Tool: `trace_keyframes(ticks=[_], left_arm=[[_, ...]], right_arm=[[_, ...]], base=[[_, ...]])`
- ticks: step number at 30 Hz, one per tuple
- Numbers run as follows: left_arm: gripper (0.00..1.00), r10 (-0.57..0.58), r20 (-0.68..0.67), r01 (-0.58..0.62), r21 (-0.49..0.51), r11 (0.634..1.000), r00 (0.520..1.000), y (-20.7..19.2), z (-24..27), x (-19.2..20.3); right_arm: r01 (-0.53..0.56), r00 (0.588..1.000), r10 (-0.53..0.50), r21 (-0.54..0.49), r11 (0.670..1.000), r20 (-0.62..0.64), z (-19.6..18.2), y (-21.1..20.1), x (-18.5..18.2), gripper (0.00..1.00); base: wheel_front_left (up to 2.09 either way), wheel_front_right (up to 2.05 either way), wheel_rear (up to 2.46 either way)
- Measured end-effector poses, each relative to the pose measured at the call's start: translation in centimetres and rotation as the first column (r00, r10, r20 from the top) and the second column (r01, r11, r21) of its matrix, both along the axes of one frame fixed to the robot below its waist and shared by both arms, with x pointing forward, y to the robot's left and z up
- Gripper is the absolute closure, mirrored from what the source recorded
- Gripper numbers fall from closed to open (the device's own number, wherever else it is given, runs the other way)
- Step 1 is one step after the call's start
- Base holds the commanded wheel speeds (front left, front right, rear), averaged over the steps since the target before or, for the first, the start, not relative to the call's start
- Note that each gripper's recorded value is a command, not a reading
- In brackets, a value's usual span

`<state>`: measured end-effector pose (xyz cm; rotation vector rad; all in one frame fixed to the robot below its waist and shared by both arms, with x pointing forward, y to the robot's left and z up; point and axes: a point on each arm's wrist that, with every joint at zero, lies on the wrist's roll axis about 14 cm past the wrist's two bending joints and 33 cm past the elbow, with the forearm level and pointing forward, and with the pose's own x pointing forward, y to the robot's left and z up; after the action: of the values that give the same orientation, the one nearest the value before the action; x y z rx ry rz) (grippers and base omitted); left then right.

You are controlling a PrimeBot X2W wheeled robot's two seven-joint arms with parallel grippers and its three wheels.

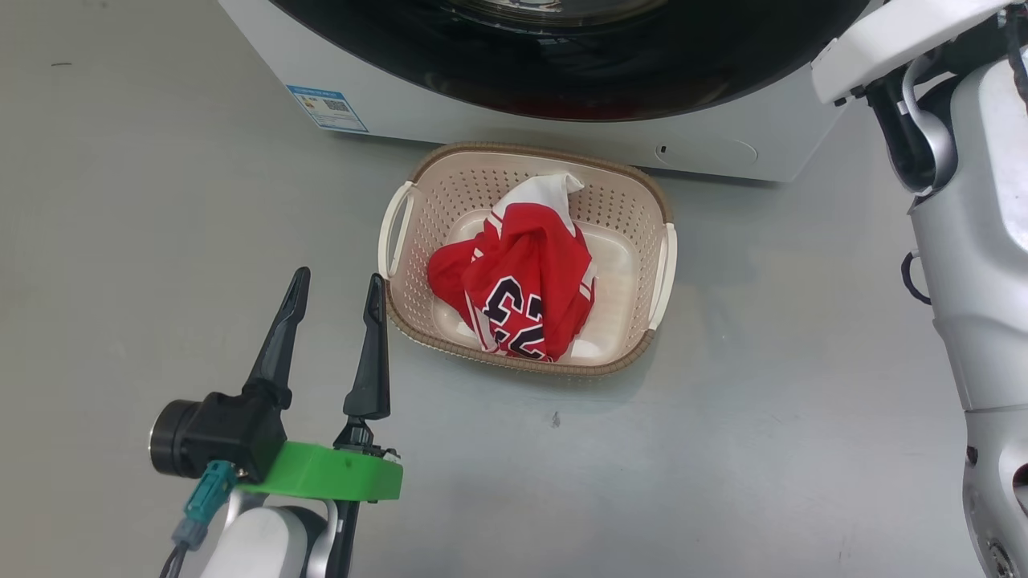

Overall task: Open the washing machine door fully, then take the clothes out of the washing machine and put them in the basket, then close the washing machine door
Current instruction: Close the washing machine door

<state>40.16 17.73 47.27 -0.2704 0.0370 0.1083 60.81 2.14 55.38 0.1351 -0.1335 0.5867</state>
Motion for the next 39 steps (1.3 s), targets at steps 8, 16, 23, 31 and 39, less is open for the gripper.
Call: trace_keyframes(ticks=[8,16,23,31,39], left_arm=[[0.00,0.006,-0.003,-0.006,-0.004,1.000,1.000,0.1,-0.2,-0.1],[0.00,0.008,-0.008,-0.008,-0.002,1.000,1.000,0.2,-0.3,-0.1],[0.00,0.009,0.003,-0.009,-0.007,1.000,1.000,0.2,-0.1,-0.1],[0.00,0.001,0.010,-0.001,-0.013,1.000,1.000,-0.1,0.0,0.2],[0.00,-0.019,0.021,0.019,-0.020,1.000,1.000,-0.8,0.2,0.6]], right_arm=[[0.041,0.999,-0.041,0.020,0.999,-0.018,0.1,-1.0,1.6,1.00],[0.055,0.998,-0.055,0.036,0.998,-0.006,0.4,-1.2,2.2,1.00],[0.044,0.999,-0.044,0.018,0.999,-0.022,-0.4,-0.7,1.8,1.00],[-0.001,1.000,0.001,0.029,1.000,-0.019,-1.1,0.9,-0.3,1.00],[0.016,0.995,-0.013,0.026,1.000,-0.098,-4.5,-0.5,-2.9,1.00]], base=[[0.00,0.00,0.00],[0.00,0.00,0.00],[0.00,0.00,0.00],[0.00,0.00,0.00],[0.00,0.00,0.00]])
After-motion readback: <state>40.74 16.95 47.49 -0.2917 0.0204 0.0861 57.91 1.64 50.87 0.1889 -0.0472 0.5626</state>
